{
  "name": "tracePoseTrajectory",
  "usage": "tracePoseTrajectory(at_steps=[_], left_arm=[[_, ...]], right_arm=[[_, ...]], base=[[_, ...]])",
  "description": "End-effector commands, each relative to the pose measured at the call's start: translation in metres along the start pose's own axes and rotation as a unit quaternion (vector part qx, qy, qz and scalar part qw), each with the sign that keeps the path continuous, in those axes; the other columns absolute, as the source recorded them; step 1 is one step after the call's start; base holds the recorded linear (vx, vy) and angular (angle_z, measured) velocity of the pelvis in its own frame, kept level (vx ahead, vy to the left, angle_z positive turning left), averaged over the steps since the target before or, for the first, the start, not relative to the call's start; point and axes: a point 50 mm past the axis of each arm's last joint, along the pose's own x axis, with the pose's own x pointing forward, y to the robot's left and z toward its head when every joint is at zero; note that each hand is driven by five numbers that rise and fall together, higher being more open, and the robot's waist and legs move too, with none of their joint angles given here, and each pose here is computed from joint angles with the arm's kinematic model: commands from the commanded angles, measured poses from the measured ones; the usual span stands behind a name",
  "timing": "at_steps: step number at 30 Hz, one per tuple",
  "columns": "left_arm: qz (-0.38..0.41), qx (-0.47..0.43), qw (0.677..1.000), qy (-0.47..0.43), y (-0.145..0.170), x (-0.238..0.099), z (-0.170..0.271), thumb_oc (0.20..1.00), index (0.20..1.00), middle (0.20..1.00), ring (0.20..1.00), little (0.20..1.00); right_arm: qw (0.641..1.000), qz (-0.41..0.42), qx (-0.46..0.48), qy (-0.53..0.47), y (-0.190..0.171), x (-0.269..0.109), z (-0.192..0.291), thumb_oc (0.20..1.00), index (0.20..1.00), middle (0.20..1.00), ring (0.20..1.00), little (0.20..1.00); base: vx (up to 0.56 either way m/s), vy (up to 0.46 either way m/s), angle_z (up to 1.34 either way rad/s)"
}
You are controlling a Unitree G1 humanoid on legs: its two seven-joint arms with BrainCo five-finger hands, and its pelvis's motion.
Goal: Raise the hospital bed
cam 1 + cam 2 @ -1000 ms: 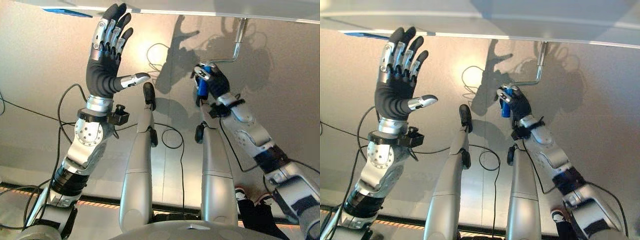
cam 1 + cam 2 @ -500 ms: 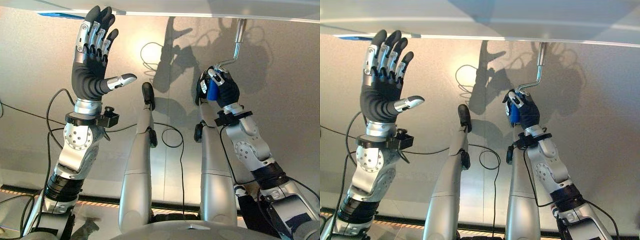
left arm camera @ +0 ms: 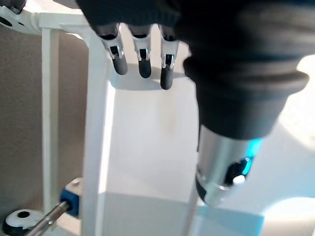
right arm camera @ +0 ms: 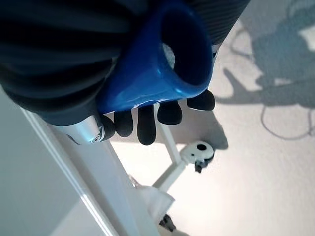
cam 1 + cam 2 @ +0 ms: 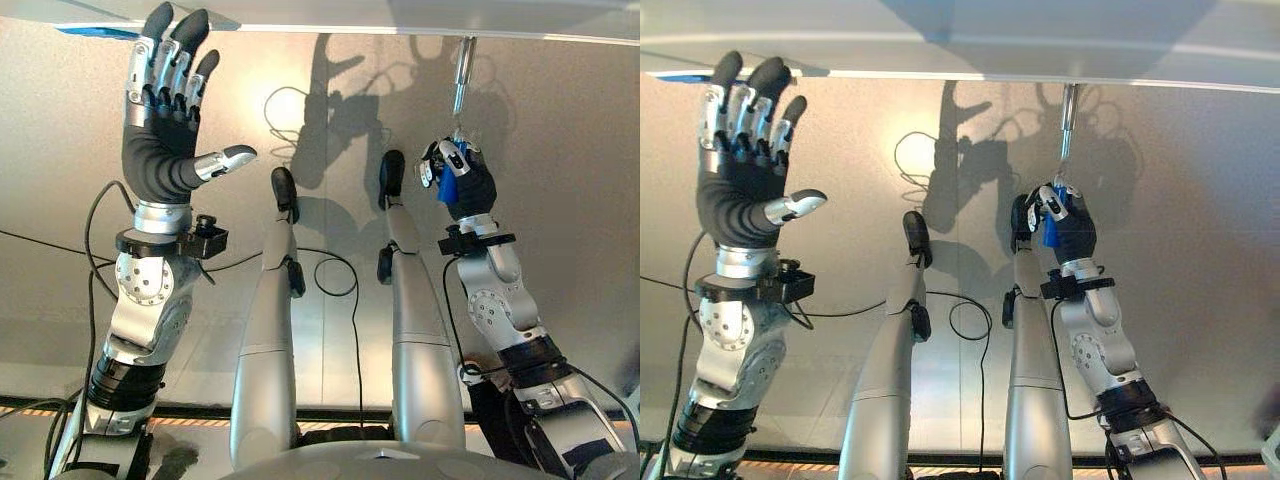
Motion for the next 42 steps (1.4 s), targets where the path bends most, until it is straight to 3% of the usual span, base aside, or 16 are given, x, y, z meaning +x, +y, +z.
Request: tracePoseTrajectory(at_steps=[1,7,18,25,28,31,33,35,42], left_arm=[[-0.009,-0.007,0.996,-0.091,-0.004,0.002,0.032,1.0,1.0,1.0,1.0,1.0],[-0.014,-0.008,0.996,-0.088,-0.004,0.001,0.032,1.0,1.0,1.0,1.0,1.0],[-0.038,-0.007,0.997,-0.071,-0.009,0.0,0.029,1.0,1.0,1.0,1.0,1.0],[-0.072,-0.007,0.996,-0.054,-0.017,0.001,0.024,1.0,1.0,1.0,1.0,1.0],[-0.08,-0.007,0.995,-0.05,-0.018,0.002,0.023,1.0,1.0,1.0,1.0,1.0],[-0.101,-0.024,0.994,-0.045,-0.029,0.007,0.017,1.0,1.0,1.0,1.0,1.0],[-0.105,-0.029,0.993,-0.046,-0.031,0.009,0.016,1.0,1.0,1.0,1.0,1.0],[-0.112,-0.046,0.992,-0.046,-0.039,0.014,0.012,1.0,1.0,1.0,1.0,1.0],[-0.104,-0.062,0.991,-0.047,-0.045,0.021,0.008,1.0,1.0,1.0,1.0,1.0]], right_arm=[[0.938,-0.224,-0.009,-0.265,-0.082,0.006,0.107,0.2,0.2,0.2,0.2,0.2],[0.921,-0.318,-0.073,-0.213,-0.117,0.01,0.104,0.2,0.2,0.2,0.2,0.2],[0.906,-0.365,-0.164,-0.135,-0.153,0.018,0.114,0.2,0.2,0.2,0.2,0.2],[0.875,-0.4,-0.273,0.007,-0.184,0.02,0.104,0.2,0.2,0.2,0.2,0.2],[0.868,-0.382,-0.31,0.063,-0.184,0.027,0.094,0.2,0.2,0.2,0.2,0.2],[0.838,-0.359,-0.361,0.196,-0.189,0.03,0.066,0.2,0.2,0.2,0.2,0.2],[0.831,-0.347,-0.375,0.218,-0.186,0.034,0.062,0.2,0.2,0.2,0.2,0.2],[0.802,-0.304,-0.401,0.322,-0.178,0.028,0.022,0.2,0.2,0.2,0.2,0.2],[0.792,-0.269,-0.389,0.387,-0.157,0.027,-0.018,0.2,0.2,0.2,0.2,0.2]], base=[[0.0,0.0,0.0],[0.0,-0.001,-0.01],[0.0,-0.001,-0.01],[0.0,0.0,0.0],[0.0,0.0,0.0],[0.0,0.0,0.0],[0.0,0.0,0.0],[0.0,0.0,0.0],[0.0,0.008,0.01]])
